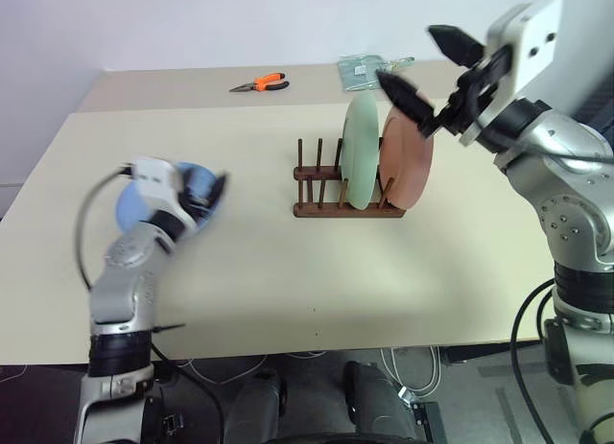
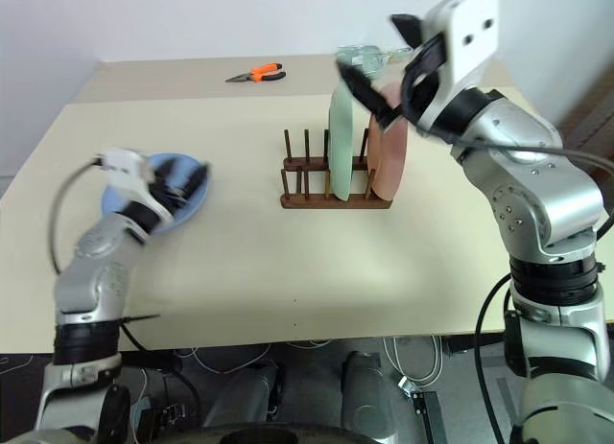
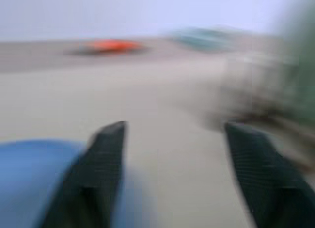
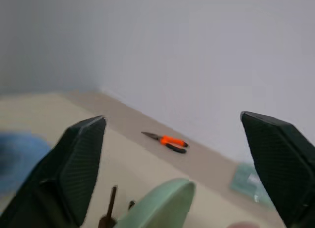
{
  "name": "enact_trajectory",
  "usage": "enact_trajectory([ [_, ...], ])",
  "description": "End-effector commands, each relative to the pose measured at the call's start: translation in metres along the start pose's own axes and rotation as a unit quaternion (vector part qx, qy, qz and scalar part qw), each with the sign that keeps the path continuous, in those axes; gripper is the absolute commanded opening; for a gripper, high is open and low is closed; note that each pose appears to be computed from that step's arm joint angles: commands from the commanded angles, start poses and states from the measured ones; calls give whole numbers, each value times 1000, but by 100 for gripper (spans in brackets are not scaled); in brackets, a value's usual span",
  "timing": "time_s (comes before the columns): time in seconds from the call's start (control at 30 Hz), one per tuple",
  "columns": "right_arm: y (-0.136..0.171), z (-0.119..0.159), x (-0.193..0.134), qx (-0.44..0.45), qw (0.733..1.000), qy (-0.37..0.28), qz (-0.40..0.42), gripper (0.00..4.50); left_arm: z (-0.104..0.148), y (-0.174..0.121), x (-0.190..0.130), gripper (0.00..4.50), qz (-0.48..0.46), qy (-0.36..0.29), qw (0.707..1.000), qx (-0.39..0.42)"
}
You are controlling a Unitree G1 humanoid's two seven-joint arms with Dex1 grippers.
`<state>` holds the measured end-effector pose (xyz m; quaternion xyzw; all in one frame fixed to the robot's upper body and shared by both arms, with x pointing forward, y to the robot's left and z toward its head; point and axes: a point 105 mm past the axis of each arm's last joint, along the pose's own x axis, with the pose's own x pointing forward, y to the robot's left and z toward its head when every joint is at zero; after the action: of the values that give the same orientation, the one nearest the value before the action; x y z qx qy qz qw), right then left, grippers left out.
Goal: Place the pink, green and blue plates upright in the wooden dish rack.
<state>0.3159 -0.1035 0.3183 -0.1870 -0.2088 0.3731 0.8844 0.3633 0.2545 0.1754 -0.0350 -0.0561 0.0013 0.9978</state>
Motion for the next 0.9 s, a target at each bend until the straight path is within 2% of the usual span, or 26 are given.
enact_trajectory([
  [0.03, 39, -7, 7, -29, 996, -3, 85, 450, 10, 78, -18, 377, 217, 13, 976, 3],
  [0.1, 47, -16, 10, -29, 995, 1, 97, 450, 7, 93, -27, 377, 263, 28, 964, -16],
  [0.2, 55, -24, 13, -32, 993, 4, 112, 450, 1, 95, -32, 377, 273, 48, 959, -55],
  [0.3, 64, -32, 15, -32, 991, 8, 126, 450, -19, 76, -36, 377, 230, 90, 956, -160],
  [0.37, 66, -34, 16, -33, 991, 6, 128, 450, -32, 65, -39, 377, 211, 107, 942, -238],
  [0.47, 67, -34, 17, -37, 992, 1, 123, 450, -47, 60, -41, 293, 222, 122, 917, -309],
  [0.63, 66, -35, 17, -43, 993, 2, 113, 450, -56, 60, -42, 37, 242, 129, 896, -349],
  [0.67, 65, -36, 17, -36, 993, 6, 112, 450, -51, 57, -37, 2, 229, 122, 904, -339],
  [0.77, 65, -37, 14, -40, 992, 16, 120, 450, -7, 29, -16, 2, 128, 47, 949, -283],
  [0.9, 77, -38, 18, -132, 980, 21, 149, 450, 45, -21, -4, 2, -8, -24, 978, -205],
])
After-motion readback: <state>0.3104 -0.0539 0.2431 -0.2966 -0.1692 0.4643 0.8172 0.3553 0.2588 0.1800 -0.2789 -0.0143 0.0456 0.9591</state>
